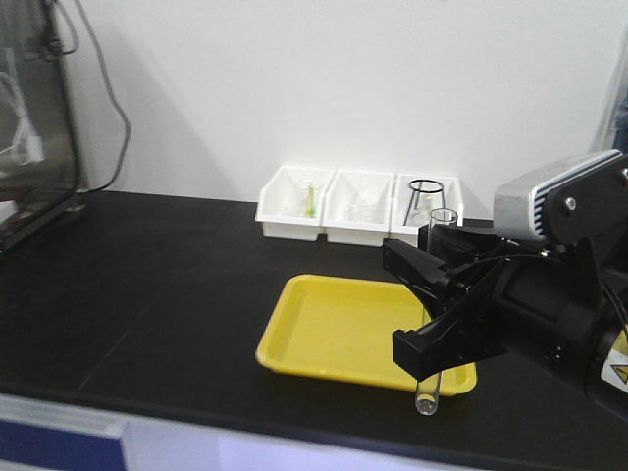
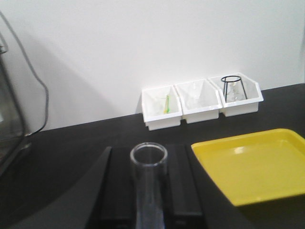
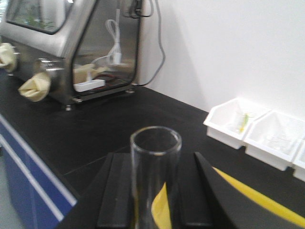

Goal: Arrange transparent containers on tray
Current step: 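Hold both tubes while the base drives to the yellow tray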

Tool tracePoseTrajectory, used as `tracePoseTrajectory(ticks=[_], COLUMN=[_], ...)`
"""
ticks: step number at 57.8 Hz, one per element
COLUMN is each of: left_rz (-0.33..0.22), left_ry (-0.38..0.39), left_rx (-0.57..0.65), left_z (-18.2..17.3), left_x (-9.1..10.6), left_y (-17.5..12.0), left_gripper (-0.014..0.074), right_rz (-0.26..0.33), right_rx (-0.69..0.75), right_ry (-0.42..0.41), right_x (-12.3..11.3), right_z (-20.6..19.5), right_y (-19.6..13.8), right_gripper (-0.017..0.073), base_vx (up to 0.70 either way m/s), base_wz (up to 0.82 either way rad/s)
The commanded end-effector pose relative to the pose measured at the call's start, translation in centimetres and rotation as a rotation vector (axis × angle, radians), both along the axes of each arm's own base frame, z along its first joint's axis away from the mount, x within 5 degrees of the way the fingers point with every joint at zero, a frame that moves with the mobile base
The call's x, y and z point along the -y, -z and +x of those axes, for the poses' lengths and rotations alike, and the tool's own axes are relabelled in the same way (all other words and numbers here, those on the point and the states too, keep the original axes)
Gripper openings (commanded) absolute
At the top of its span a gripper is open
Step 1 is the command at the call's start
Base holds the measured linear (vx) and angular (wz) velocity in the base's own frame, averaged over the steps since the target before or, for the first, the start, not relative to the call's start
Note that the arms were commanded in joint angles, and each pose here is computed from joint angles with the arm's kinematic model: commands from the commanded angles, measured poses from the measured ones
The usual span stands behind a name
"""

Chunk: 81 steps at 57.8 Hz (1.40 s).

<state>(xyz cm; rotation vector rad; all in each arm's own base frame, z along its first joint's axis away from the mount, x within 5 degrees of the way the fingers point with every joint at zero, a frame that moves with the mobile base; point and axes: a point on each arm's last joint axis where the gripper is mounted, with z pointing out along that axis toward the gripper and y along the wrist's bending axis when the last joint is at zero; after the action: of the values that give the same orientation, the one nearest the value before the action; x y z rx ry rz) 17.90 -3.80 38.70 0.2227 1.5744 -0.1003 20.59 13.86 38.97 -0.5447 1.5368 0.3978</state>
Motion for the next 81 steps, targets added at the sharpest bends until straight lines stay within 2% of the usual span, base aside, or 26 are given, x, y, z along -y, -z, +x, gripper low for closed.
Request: tracePoseTrajectory(ticks=[1, 47, 81], left_rz=[-0.038, -0.038, -0.038], left_ry=[0.022, 0.022, 0.022], left_rx=[0.117, 0.117, 0.117], left_z=[-0.37, -0.37, -0.37], left_x=[0.16, 0.16, 0.16], left_y=[-2.02, -2.02, -2.02], left_gripper=[0.0000, 0.0000, 0.0000], right_rz=[0.069, 0.069, 0.069], right_rx=[0.114, 0.114, 0.114], right_ry=[-0.022, -0.022, -0.022], right_x=[0.16, 0.16, 0.16], right_z=[-0.62, -0.62, -0.62], right_y=[-2.37, -2.37, -2.37], right_gripper=[-0.0011, -0.0011, -0.0011], base_vx=[0.38, 0.33, 0.08], base_wz=[-0.32, -0.31, -0.08])
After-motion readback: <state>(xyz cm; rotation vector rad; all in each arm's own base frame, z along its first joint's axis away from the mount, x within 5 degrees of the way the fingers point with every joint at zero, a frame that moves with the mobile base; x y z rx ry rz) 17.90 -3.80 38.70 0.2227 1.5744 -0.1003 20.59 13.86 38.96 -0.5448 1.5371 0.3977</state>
